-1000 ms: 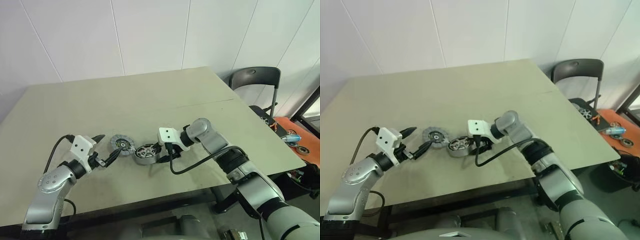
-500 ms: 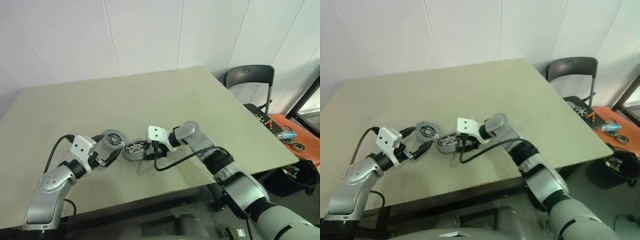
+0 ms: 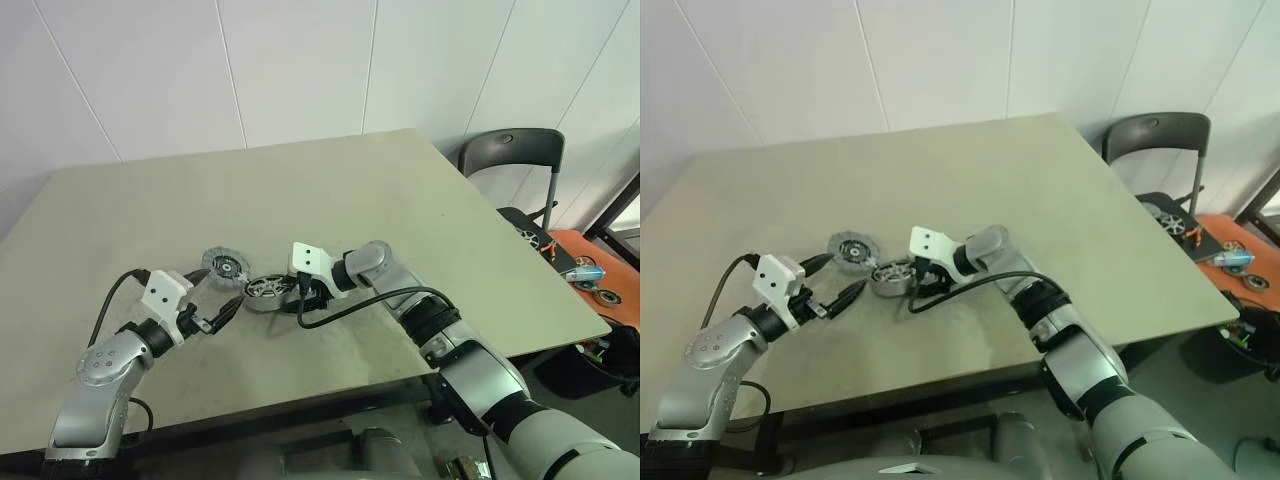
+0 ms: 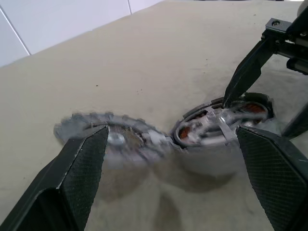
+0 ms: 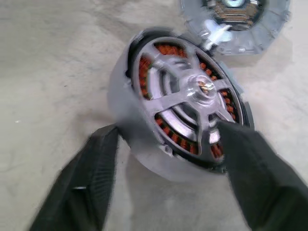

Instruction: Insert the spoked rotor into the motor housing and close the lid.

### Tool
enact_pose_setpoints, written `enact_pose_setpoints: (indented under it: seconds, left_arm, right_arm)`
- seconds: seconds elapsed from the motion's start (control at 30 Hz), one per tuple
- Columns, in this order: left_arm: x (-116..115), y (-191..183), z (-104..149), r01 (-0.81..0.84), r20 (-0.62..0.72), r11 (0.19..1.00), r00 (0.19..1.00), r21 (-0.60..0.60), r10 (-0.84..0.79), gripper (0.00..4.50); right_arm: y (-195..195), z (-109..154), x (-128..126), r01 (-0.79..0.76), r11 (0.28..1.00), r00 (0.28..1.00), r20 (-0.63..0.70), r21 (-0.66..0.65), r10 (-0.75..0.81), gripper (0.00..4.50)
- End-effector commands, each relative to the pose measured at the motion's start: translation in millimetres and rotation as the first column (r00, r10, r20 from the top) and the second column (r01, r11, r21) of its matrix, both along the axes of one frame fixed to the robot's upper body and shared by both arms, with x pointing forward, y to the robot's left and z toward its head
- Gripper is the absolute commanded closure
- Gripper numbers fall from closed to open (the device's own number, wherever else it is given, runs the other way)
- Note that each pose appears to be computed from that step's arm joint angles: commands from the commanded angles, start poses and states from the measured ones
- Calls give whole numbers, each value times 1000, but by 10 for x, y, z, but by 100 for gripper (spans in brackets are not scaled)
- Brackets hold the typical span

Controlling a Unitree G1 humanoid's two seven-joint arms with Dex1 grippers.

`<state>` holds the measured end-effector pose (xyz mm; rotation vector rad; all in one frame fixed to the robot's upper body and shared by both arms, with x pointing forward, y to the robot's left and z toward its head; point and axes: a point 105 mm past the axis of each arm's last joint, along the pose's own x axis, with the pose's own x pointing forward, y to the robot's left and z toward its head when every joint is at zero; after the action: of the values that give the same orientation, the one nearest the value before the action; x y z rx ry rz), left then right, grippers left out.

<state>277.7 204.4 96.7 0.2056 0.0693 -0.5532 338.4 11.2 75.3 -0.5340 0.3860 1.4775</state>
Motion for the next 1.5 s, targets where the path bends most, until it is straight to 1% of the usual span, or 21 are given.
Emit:
enact_pose_setpoints:
  seconds: [0.03, 0.13, 0.23, 0.4, 0.47, 0.5, 0.6, 0.63, 0.67, 0.73, 0.8, 0.87, 0.97, 1.07, 1.13, 1.37, 1.4, 1.47, 1.5]
  left_arm:
    - [31, -92, 142, 30, 51, 1000, 998, 2, -30, 0]
    - [36, -106, 159, 33, 55, 999, 998, 0, -33, 0]
    - [33, -102, 159, 33, 53, 999, 998, 1, -33, 0]
    - [54, -102, 203, 41, 59, 999, 997, 6, -42, 0]
    - [64, -108, 219, 46, 62, 999, 997, 9, -47, 0]
    - [68, -108, 226, 49, 63, 999, 997, 10, -50, 0]
    - [69, -94, 236, 54, 62, 998, 997, 15, -55, 0]
    - [68, -88, 244, 54, 63, 998, 996, 15, -55, 0]
    - [70, -79, 254, 51, 66, 999, 996, 16, -52, 0]
    - [61, -70, 263, 43, 71, 999, 997, 13, -44, 0]
    - [48, -70, 255, 40, 70, 999, 997, 10, -41, 0]
    - [30, -74, 231, 36, 65, 999, 997, 6, -37, 0]
    - [7, -67, 227, 33, 62, 999, 998, -3, -32, 0]
    - [3, -50, 259, 28, 69, 1000, 997, -4, -28, 0]
    - [-1, -34, 263, 23, 70, 1000, 997, -2, -23, 0]
    - [-19, 7, 264, 12, 71, 1000, 997, 1, -12, 0]
    - [-17, 8, 264, 11, 71, 1000, 997, 1, -11, 0]
    - [-14, 8, 268, 11, 72, 1000, 997, 1, -11, 0]
    - [-12, 8, 268, 11, 73, 1000, 997, 2, -11, 0]
  right_arm:
    - [60, 278, 55, 33, 994, 999, -6, 102, -33, 4]
    - [43, 395, 142, 91, 985, 996, -38, 148, -87, 4]
    - [11, 465, 179, 103, 980, 994, -50, 169, -96, 4]
    - [13, 877, 170, 94, 924, 993, -106, 370, -58, 4]
    - [-8, 956, 202, 113, 908, 991, -115, 404, -73, 4]
    - [-32, 955, 242, 131, 907, 990, -104, 399, -97, 4]
    - [-88, 874, 316, 172, 916, 985, -88, 362, -151, 4]
    - [-89, 857, 306, 169, 920, 985, -91, 354, -146, 4]
    - [-88, 795, 237, 138, 935, 988, -111, 326, -108, 4]
    - [-171, 454, 53, 27, 988, 996, -93, 149, -13, 4]
    - [-228, 262, -11, -16, 999, 998, -68, 44, 19, 4]
    - [-194, 229, -37, -30, 999, 998, -56, 31, 32, 4]
    - [-49, 223, -148, -86, 996, 995, -43, 36, 88, 4]
    - [-16, 94, -154, -108, 994, 994, 20, -32, 108, 4]
    - [12, 41, -159, -114, 992, 992, 42, -49, 116, 4]
    - [11, -40, -136, -130, 986, 985, 97, -108, 140, 4]
    - [-1, -57, -121, -126, 985, 985, 107, -121, 139, 41]
    - [-35, -88, -91, -126, 980, 980, 136, -153, 147, 93]
    - [-44, -95, -81, -126, 979, 978, 145, -160, 149, 128]
